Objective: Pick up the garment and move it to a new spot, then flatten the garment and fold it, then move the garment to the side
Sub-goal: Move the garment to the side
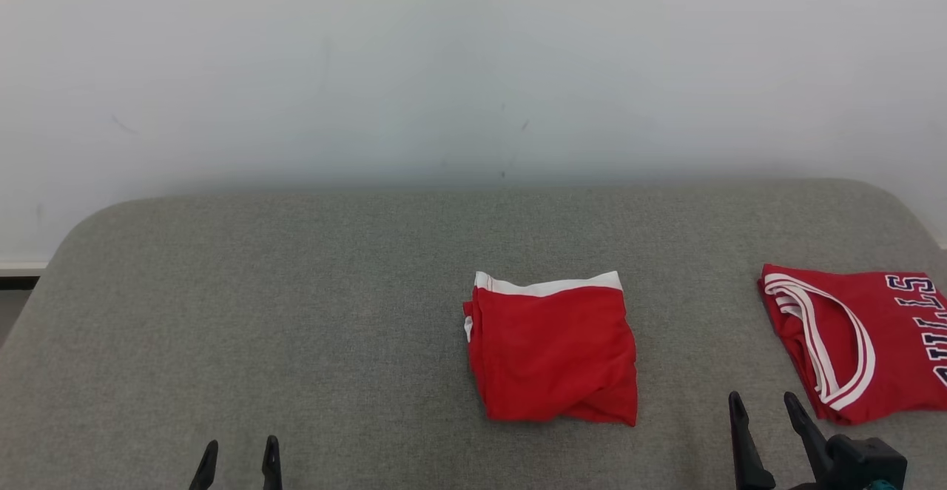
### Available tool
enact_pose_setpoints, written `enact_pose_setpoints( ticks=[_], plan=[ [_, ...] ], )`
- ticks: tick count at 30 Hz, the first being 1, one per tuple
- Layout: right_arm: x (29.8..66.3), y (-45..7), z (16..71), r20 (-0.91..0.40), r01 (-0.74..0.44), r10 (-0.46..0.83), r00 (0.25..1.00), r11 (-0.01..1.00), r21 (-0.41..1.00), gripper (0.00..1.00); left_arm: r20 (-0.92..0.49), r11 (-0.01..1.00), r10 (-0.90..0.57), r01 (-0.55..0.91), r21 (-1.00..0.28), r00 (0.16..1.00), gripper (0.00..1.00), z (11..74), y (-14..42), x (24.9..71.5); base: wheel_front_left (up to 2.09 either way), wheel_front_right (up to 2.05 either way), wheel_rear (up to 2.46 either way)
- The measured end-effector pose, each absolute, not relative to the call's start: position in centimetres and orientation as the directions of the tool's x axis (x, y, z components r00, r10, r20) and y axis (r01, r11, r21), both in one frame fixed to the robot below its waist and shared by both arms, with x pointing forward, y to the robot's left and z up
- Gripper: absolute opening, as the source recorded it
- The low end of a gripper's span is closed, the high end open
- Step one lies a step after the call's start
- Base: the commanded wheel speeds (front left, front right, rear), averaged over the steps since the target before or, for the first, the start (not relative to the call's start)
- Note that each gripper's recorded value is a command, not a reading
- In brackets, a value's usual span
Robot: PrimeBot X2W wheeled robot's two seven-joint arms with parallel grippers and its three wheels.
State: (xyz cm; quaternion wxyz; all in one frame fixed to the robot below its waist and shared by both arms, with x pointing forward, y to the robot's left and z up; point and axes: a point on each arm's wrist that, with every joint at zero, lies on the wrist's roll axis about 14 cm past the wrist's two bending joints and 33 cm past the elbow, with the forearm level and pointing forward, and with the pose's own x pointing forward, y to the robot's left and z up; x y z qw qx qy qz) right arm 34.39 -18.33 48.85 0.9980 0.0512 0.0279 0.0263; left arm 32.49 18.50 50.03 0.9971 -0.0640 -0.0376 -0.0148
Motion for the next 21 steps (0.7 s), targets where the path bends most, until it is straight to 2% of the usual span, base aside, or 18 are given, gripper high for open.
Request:
enact_pose_setpoints(
  ticks=[13, 17, 21],
  plan=[
    [34.9, -18.3, 48.4, -0.078, -0.048, 0.058, 0.995, 0.991, 0.124, 1.0, 0.056, 0.991, -0.022, 0.029, -0.131, 0.998, 1.0, 49.4, 18.5, 32.3, 0.0, 0.0, 0.0],
    [37.0, -17.2, 50.1, -0.079, -0.083, 0.094, 0.992, 0.987, 0.136, 1.0, 0.045, 0.99, -0.017, 0.023, -0.136, 0.999, 1.0, 49.1, 18.5, 32.4, 0.0, 0.0, 0.0],
    [39.6, -15.9, 51.0, -0.175, -0.121, 0.142, 0.974, 0.985, 0.125, 1.0, 0.032, 0.99, -0.025, 0.029, -0.138, 0.999, 1.0, 48.7, 18.2, 32.5, 0.0, 0.0, 0.0]
  ],
)
